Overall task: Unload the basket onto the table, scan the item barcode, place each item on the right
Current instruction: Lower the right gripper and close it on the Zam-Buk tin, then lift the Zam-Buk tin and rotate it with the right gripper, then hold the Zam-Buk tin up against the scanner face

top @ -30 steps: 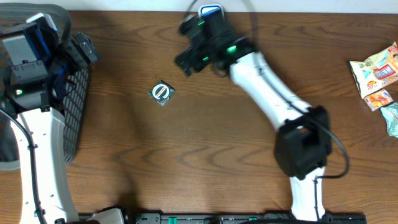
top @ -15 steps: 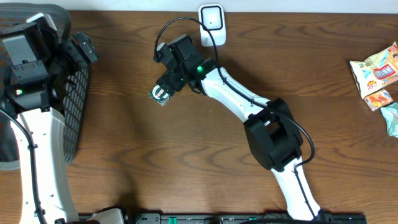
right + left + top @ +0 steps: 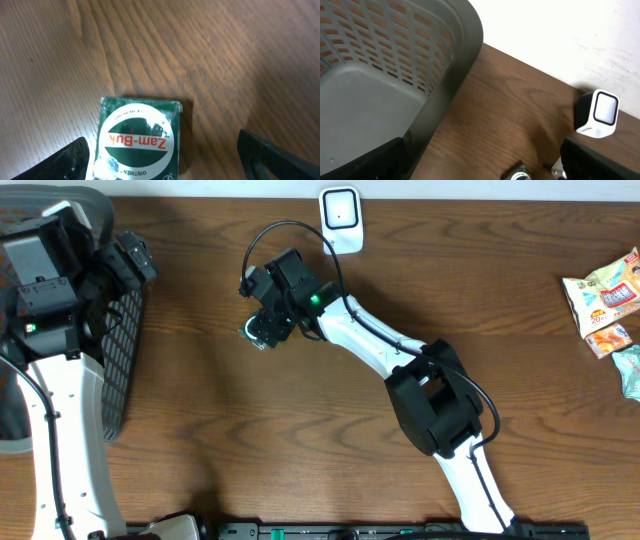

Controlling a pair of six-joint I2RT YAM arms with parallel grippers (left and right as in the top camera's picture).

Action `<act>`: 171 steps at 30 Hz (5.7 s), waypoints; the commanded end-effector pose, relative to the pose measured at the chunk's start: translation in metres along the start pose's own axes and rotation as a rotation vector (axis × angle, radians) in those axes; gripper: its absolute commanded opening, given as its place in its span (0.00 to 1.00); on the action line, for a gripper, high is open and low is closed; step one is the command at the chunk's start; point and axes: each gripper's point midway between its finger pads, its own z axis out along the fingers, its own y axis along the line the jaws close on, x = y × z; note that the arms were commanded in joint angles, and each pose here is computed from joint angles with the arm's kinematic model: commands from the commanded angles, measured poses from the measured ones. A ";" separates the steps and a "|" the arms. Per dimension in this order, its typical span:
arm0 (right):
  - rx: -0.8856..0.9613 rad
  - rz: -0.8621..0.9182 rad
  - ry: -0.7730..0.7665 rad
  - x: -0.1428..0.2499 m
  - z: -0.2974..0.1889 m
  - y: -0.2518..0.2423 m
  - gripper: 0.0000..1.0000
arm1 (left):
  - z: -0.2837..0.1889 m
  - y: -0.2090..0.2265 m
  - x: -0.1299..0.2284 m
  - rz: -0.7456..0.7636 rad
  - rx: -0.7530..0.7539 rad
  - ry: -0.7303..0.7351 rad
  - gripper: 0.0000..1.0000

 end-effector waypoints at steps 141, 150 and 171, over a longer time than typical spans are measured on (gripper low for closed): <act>0.338 0.780 0.655 0.213 -0.118 -0.043 0.61 | 0.004 0.016 0.001 -0.013 -0.069 0.009 0.98; -0.115 0.986 0.484 0.143 -0.123 -0.017 0.50 | 0.004 0.017 0.001 -0.014 -0.070 0.008 0.98; -0.965 1.768 0.323 0.039 -0.208 -0.041 0.47 | 0.004 0.017 0.001 -0.014 -0.070 0.008 0.98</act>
